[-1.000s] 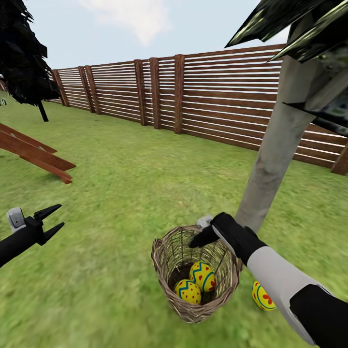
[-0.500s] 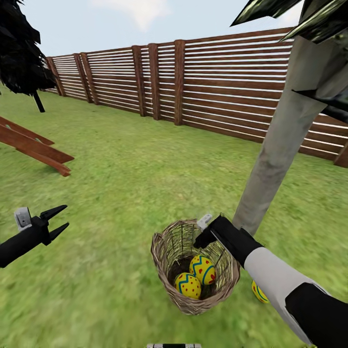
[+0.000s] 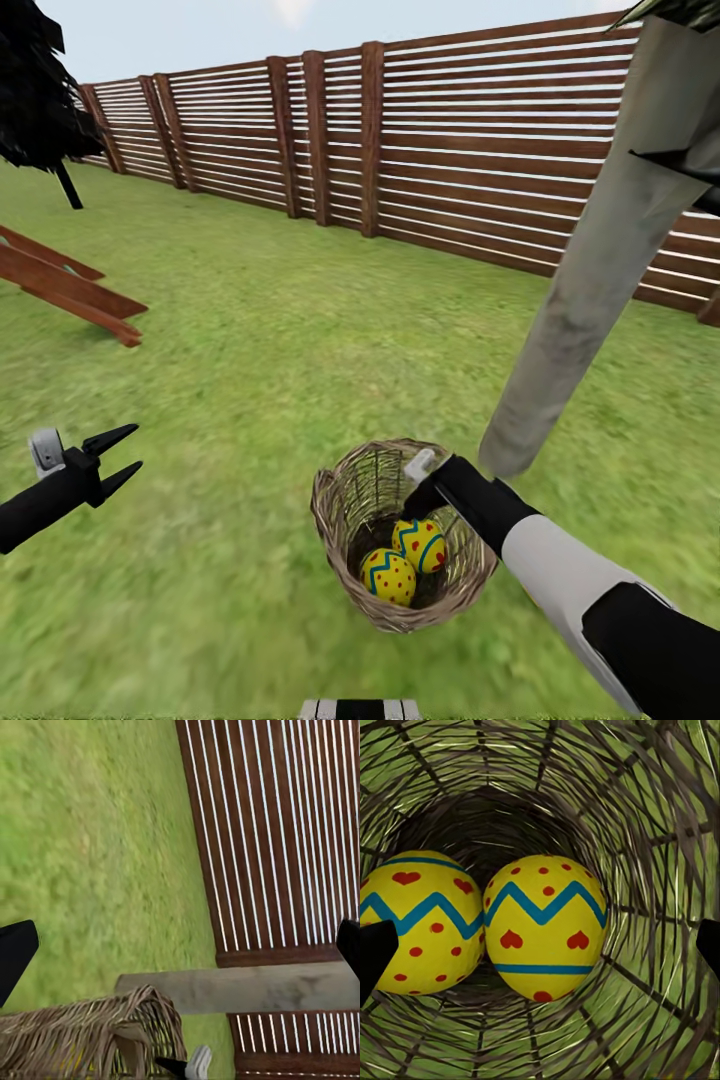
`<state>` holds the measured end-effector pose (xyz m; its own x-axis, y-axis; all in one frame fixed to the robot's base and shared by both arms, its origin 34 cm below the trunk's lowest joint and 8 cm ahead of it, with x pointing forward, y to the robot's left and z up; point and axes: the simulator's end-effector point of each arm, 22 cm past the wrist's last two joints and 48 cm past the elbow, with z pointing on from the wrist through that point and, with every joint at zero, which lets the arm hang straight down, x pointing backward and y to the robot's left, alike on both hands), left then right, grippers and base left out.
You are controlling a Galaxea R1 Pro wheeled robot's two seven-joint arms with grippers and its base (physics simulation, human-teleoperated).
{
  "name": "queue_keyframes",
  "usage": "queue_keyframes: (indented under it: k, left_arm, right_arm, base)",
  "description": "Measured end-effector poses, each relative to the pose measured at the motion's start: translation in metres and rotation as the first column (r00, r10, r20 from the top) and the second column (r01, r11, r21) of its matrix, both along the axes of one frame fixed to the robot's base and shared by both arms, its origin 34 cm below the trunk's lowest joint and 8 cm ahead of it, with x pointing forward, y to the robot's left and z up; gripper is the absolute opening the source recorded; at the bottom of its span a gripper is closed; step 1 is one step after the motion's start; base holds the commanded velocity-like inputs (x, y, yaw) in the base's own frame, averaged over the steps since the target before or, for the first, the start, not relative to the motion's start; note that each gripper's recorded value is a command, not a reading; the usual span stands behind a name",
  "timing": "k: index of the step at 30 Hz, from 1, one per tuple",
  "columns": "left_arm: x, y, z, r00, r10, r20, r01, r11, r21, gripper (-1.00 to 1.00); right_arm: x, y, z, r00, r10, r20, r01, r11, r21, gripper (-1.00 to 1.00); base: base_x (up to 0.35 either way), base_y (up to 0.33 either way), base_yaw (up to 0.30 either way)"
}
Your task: Take the three Easter eggs out of the wicker basket on the lawn in the garden, then place them on the lawn next to a single tree (choose any tree) so that all three eggs are next to the same tree and none are left in the basket.
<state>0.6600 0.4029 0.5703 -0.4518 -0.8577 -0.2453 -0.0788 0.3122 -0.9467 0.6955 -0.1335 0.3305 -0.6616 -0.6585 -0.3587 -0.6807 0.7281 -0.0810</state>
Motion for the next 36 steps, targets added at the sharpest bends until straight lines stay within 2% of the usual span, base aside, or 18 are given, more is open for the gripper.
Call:
queue_keyframes:
  k: [2,6,11,17,26,36]
  left_arm:
    - [0.001,0.000,-0.005,1.000,0.000,-0.008,0.000,1.000,0.000,1.00]
    - [0.001,0.000,-0.005,1.000,0.000,-0.007,0.000,1.000,0.000,1.00]
    - [0.001,-0.001,-0.001,1.000,-0.001,0.000,0.001,1.000,0.004,1.00]
    - [0.001,-0.001,-0.001,1.000,-0.001,0.001,0.001,1.000,0.005,1.00]
    - [0.001,-0.001,-0.005,1.000,0.001,-0.006,-0.001,1.000,-0.002,1.00]
    - [0.002,-0.002,-0.012,1.000,0.000,-0.017,0.000,1.000,-0.003,1.00]
  right_arm:
    - [0.001,-0.003,-0.005,1.000,0.018,0.005,-0.018,1.000,-0.019,1.00]
    - [0.002,-0.004,-0.004,1.000,0.025,0.012,-0.025,0.999,-0.022,1.00]
    - [-0.005,0.003,-0.005,0.999,0.047,-0.020,-0.047,0.999,0.007,1.00]
    - [-0.009,0.005,-0.005,0.998,0.056,-0.033,-0.055,0.998,0.017,1.00]
    - [-0.008,0.004,-0.005,0.998,0.056,-0.032,-0.056,0.998,0.016,1.00]
    - [-0.016,0.013,-0.010,0.995,0.068,-0.071,-0.063,0.996,0.063,1.00]
  base:
    - [0.000,0.000,0.000]
    - [0.000,0.000,0.000]
    - [0.019,-0.076,0.000]
    - [0.069,-0.197,0.000]
    - [0.005,-0.012,0.000]
    - [0.000,0.000,0.000]
